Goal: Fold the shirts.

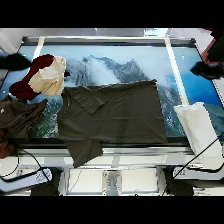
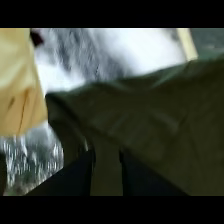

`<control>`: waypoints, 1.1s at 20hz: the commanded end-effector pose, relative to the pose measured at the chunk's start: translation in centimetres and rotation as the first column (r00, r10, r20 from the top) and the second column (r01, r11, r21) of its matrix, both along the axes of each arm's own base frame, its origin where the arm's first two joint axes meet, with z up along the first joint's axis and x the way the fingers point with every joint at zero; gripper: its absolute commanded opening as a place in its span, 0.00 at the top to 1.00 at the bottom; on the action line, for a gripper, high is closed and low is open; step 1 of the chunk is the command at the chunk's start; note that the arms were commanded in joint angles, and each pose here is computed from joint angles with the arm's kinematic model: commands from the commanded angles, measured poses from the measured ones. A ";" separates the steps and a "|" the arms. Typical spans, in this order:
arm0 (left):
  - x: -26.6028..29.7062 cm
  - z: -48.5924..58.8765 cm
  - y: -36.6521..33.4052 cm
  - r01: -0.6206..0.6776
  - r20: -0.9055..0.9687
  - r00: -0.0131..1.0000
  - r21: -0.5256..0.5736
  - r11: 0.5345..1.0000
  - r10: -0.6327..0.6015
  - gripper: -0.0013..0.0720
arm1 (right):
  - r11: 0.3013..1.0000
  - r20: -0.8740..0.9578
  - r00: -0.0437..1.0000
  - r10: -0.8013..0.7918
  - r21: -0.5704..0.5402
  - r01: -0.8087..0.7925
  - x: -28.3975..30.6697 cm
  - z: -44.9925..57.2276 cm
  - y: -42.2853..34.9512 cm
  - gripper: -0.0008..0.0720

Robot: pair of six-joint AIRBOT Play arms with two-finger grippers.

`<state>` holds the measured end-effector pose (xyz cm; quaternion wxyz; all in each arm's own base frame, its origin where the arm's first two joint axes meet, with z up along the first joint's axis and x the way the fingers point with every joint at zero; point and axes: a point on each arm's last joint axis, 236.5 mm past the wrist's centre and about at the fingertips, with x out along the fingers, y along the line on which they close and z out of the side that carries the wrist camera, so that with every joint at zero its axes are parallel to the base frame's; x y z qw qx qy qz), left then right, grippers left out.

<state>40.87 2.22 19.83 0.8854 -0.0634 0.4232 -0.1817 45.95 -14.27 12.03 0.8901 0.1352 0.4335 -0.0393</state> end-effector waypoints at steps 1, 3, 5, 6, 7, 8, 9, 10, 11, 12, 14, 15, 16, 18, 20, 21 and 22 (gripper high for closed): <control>-7.4 -6.4 0.5 -0.065 -0.160 0.985 0.004 0.998 0.064 0.72 | 0.998 -0.184 0.982 -0.034 0.040 0.042 -7.5 -1.5 -2.2 0.34; -10.7 -12.9 0.0 -0.226 -0.251 0.946 -0.061 0.972 0.205 0.71 | 0.996 -0.218 0.976 -0.013 0.080 0.031 -9.1 -3.0 -1.3 0.34; -14.0 -18.2 -0.9 -0.399 -0.358 0.870 -0.110 0.910 0.338 0.71 | 0.990 -0.241 0.970 0.026 0.141 0.008 -10.0 -4.6 0.6 0.34; -15.8 -20.7 -1.6 -0.484 -0.431 0.813 -0.125 0.866 0.392 0.71 | 0.980 -0.233 0.971 0.059 0.198 -0.013 -10.0 -5.2 2.0 0.34; -17.5 -23.0 -2.4 -0.547 -0.508 0.753 -0.131 0.827 0.417 0.71 | 0.966 -0.209 0.973 0.094 0.254 -0.039 -9.7 -5.5 3.5 0.34; -19.0 -24.8 -3.3 -0.574 -0.568 0.711 -0.129 0.809 0.414 0.71 | 0.950 -0.179 0.977 0.114 0.307 -0.055 -9.3 -5.6 4.7 0.34; -20.5 -26.3 -3.8 -0.573 -0.610 0.684 -0.109 0.812 0.400 0.71 | 0.934 -0.144 0.981 0.131 0.349 -0.073 -8.8 -5.5 5.7 0.34; -21.4 -27.4 -4.1 -0.578 -0.631 0.666 -0.098 0.810 0.399 0.71 | 0.920 -0.111 0.984 0.141 0.382 -0.089 -8.4 -5.2 6.5 0.34; -21.9 -28.2 -4.3 -0.585 -0.641 0.655 -0.094 0.805 0.401 0.71 | 0.909 -0.088 0.985 0.149 0.405 -0.101 -8.1 -5.0 7.0 0.34; -22.1 -28.7 -4.3 -0.597 -0.646 0.644 -0.090 0.797 0.410 0.71 | 0.903 -0.078 0.985 0.152 0.416 -0.107 -8.0 -4.9 7.3 0.34; -21.5 -29.2 -3.6 -0.632 -0.623 0.636 -0.082 0.771 0.455 0.71 | 0.902 -0.073 0.985 0.158 0.416 -0.114 -8.0 -4.8 7.4 0.34; -21.0 -29.4 -3.1 -0.641 -0.603 0.641 -0.080 0.763 0.476 0.68 | 0.902 -0.074 0.984 0.164 0.416 -0.119 -8.0 -4.8 7.4 0.34; -20.7 -29.5 -2.9 -0.648 -0.594 0.641 -0.079 0.758 0.486 0.55 | 0.900 -0.077 0.983 0.169 0.419 -0.121 -8.1 -4.8 7.5 0.34; -20.4 -29.7 -2.7 -0.656 -0.594 0.636 -0.079 0.750 0.494 0.43 | 0.896 -0.083 0.981 0.178 0.425 -0.127 -8.4 -4.9 7.7 0.34; -20.4 -30.0 -2.7 -0.657 -0.602 0.630 -0.077 0.749 0.491 0.43 | 0.896 -0.084 0.980 0.182 0.426 -0.130 -8.4 -4.9 7.8 0.34; -20.5 -30.2 -3.0 -0.657 -0.618 0.624 -0.085 0.749 0.478 0.43 | 0.895 -0.084 0.980 0.182 0.426 -0.130 -8.4 -4.9 7.8 0.34; -20.2 -30.2 -3.5 -0.652 -0.626 0.632 -0.109 0.750 0.457 0.43 | 0.895 -0.085 0.979 0.183 0.427 -0.131 -8.5 -4.9 7.8 0.34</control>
